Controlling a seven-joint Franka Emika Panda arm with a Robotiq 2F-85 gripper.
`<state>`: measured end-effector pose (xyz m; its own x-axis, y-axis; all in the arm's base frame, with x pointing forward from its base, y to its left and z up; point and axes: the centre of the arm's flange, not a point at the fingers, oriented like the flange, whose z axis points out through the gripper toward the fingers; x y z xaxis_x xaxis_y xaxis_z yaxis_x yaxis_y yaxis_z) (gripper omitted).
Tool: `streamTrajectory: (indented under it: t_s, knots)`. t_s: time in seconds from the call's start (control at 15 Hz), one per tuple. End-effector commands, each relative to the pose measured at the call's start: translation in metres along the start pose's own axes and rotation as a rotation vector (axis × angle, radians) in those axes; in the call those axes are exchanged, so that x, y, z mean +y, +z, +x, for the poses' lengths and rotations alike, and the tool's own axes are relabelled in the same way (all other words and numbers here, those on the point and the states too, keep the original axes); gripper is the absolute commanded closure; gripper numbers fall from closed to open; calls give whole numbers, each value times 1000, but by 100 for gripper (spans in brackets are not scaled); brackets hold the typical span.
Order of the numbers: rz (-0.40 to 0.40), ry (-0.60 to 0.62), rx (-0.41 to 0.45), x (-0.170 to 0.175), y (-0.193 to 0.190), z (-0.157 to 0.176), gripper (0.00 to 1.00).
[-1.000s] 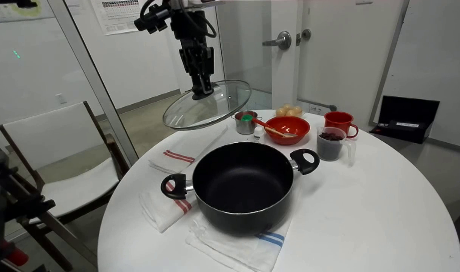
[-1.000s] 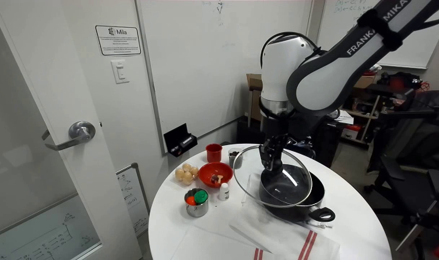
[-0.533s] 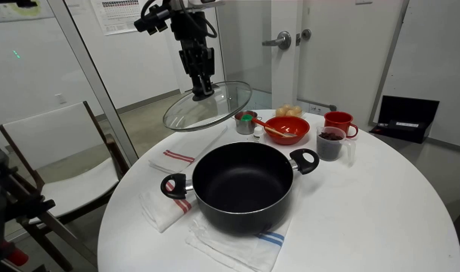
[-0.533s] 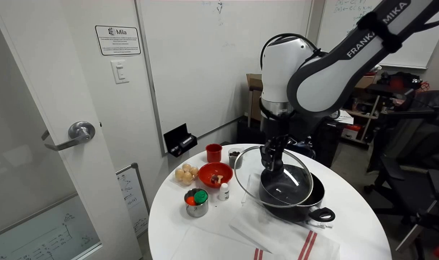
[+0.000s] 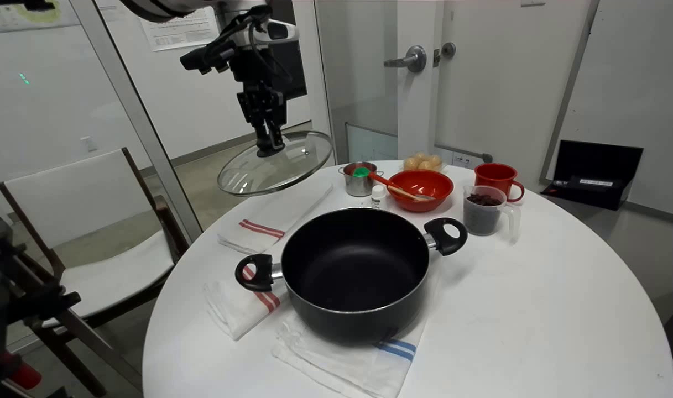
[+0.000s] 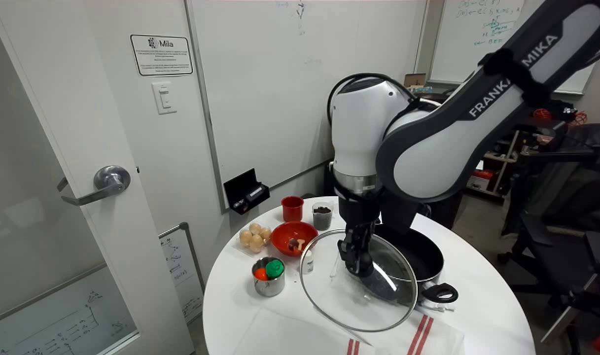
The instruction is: Pick up the lid from the pot and put it on the table
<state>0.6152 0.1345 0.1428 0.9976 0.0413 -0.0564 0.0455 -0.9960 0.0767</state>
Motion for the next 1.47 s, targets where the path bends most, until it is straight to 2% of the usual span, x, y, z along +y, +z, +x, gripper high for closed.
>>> streamTrajectory:
  t_s: [0.0, 0.6, 0.8, 1.13, 1.4]
  knots:
    - [-27, -98, -30, -34, 12, 29, 75]
    - [-41, -237, -129, -82, 87, 69, 75]
    - [-63, -227, -159, -85, 118, 76, 75]
    - [-35, -213, -201, -79, 162, 75, 75]
    - [-16, -203, -203, -76, 181, 74, 75]
